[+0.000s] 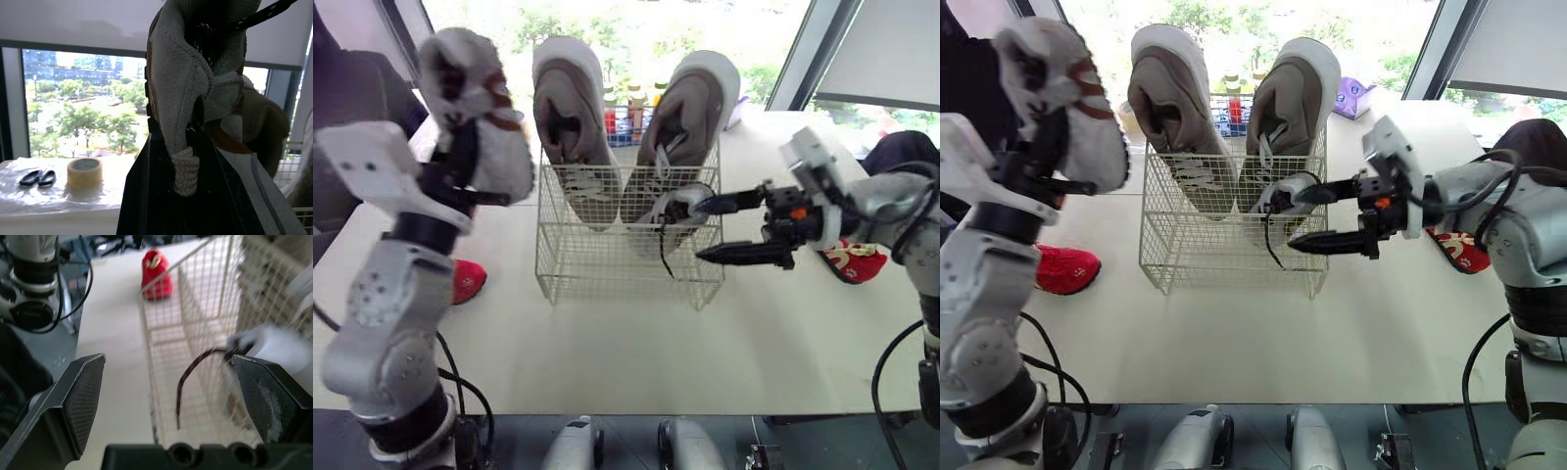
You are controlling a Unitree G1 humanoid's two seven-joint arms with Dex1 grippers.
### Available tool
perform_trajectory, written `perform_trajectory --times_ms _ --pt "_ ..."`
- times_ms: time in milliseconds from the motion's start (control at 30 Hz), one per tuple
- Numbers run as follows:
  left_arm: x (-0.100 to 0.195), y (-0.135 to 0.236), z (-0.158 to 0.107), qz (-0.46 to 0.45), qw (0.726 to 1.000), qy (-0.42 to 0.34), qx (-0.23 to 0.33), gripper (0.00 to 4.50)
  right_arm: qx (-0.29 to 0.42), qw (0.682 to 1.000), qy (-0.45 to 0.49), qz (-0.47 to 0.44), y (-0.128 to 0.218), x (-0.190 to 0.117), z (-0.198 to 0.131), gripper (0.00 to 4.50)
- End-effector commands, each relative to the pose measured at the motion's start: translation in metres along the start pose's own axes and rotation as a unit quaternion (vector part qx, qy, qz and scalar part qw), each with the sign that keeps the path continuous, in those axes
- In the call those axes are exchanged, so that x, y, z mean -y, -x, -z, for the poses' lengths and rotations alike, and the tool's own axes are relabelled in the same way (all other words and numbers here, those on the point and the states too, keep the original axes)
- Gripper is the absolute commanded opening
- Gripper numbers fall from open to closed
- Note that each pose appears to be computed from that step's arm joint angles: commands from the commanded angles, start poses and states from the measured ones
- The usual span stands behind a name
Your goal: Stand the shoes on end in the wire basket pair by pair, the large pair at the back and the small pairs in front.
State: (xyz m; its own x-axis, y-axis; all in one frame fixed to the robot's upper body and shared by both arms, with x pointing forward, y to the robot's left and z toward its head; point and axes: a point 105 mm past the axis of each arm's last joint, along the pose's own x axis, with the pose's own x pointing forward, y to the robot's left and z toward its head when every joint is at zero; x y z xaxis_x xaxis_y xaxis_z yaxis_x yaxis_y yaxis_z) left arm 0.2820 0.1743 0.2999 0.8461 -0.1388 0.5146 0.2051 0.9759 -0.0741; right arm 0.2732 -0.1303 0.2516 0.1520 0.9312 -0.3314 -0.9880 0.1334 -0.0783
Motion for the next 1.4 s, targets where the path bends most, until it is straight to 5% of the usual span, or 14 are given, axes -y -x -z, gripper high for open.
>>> perform_trajectory --times_ms 33,267,433,733,1000,1200,1400 --pt "0.008 -0.007 0.001 0.024 0.999 -0.009 0.026 0.03 -0.006 0.999 0.037 0.023 0.011 -0.005 -0.011 4.50" --pt "0.034 -0.018 0.027 0.094 0.995 -0.024 0.033 0.03 0.010 0.998 0.017 0.053 0.016 -0.014 -0.013 4.50" --pt "0.024 -0.004 0.045 0.072 0.997 -0.026 0.010 0.03 0.009 0.998 0.000 0.067 0.022 -0.019 -0.010 4.50" --pt "0.044 0.019 0.041 0.108 0.992 -0.059 0.001 0.03 0.031 0.997 -0.012 0.063 0.012 -0.012 -0.007 4.50" --pt "0.078 0.011 0.031 0.183 0.969 -0.145 0.085 0.03 0.029 0.997 -0.062 0.025 0.004 -0.027 0.005 4.50" --pt "0.069 0.016 0.013 0.140 0.959 -0.201 0.143 0.03 0.012 0.995 -0.088 0.035 0.008 -0.027 0.016 4.50" --pt "0.057 0.021 0.020 0.114 0.964 -0.207 0.125 0.03 0.012 0.995 -0.088 0.035 0.005 -0.024 0.018 4.50"
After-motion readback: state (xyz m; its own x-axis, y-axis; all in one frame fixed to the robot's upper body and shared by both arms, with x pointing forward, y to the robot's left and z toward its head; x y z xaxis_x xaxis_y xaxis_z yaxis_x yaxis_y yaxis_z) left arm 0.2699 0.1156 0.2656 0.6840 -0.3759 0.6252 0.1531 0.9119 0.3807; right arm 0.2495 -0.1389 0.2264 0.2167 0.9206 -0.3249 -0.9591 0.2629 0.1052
